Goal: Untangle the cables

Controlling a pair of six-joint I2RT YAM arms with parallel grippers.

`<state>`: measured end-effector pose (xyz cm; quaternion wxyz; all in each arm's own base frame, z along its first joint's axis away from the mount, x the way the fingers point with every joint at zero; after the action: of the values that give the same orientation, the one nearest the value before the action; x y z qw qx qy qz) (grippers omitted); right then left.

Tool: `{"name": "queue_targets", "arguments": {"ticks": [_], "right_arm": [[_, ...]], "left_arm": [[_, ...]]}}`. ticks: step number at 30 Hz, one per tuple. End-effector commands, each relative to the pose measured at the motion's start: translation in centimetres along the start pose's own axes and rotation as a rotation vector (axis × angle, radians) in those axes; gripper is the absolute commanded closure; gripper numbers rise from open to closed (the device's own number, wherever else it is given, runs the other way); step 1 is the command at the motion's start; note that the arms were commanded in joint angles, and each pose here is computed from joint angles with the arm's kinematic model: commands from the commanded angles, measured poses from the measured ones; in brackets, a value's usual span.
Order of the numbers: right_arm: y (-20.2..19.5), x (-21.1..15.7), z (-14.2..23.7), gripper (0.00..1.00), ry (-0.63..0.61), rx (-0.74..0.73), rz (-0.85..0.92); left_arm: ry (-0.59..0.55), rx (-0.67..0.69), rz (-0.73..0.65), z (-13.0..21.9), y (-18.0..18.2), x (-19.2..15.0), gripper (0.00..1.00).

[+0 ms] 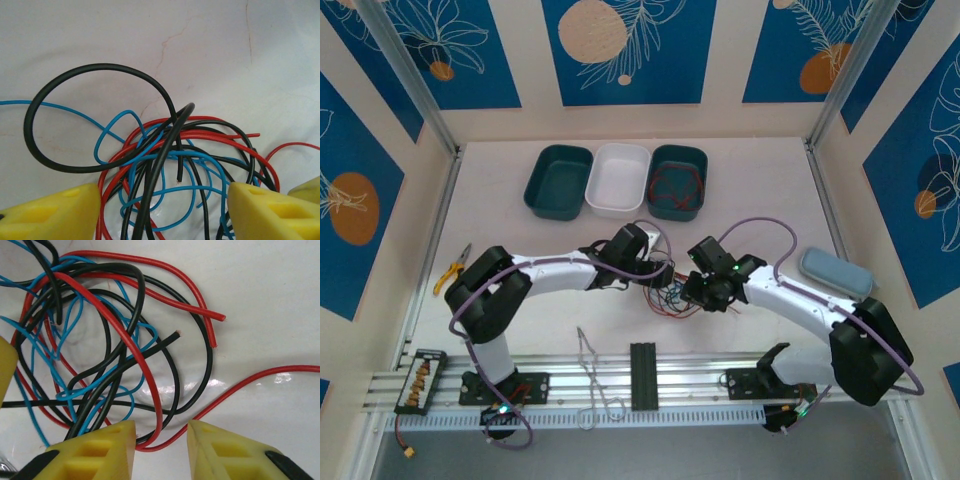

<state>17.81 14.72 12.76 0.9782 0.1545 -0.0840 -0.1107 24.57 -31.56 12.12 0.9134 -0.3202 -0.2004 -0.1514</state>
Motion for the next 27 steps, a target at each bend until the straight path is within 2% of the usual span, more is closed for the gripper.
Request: {"name": "queue_targets", "arguments": {"ticks": [1,6,9,11,14,22,27], "right_arm": [[0.2,0.3,-0.4,0.70,-0.005,-0.011,-0.017],[0.4,0.8,-1.2,0.73,-0.009,0.005,-0.022],[0.6,1.0,-1.5,0.85,0.000,0.003,-0.020],[0.8,1.2,-1.2,0.94,0.000,-0.010,-0.009],[1.2,1.6,-0.3,1.00,-0.015,-0.026,0.021],[3.6,2.6,4.1,1.00,-0.128,-0.064,0.159],[6.3,3.3,7.3,1.00,-0.223,-0.040,0.269]], "left_arm": [[0.014,-0.018,0.009,-0.6,0.1,-0.6,0.37],[0.014,-0.014,0.024,-0.7,0.4,-0.9,0.45],[0.008,-0.006,0.024,-0.6,0.5,-1.0,0.51],[0.003,0.005,0.028,-0.4,0.7,-1.1,0.59],[-0.013,0.033,0.034,0.0,1.1,-1.2,0.68],[-0.115,0.130,0.092,2.8,3.9,-0.9,0.78],[-0.172,0.212,0.135,5.2,6.4,-1.1,0.81]]}}
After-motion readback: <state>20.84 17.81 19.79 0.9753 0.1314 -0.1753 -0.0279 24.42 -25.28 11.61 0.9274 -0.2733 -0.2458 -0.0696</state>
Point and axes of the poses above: each hand's point on the last joint's axis, 136 mm out from that joint toward the fingers, its own z axis back along the fingers, its own y axis along the line the jaws close on, x = y × z, the point moved 8 cm from there along z, back along the fingers, and after that the axes turned 5 degrees about z, right-handed, at the moved point
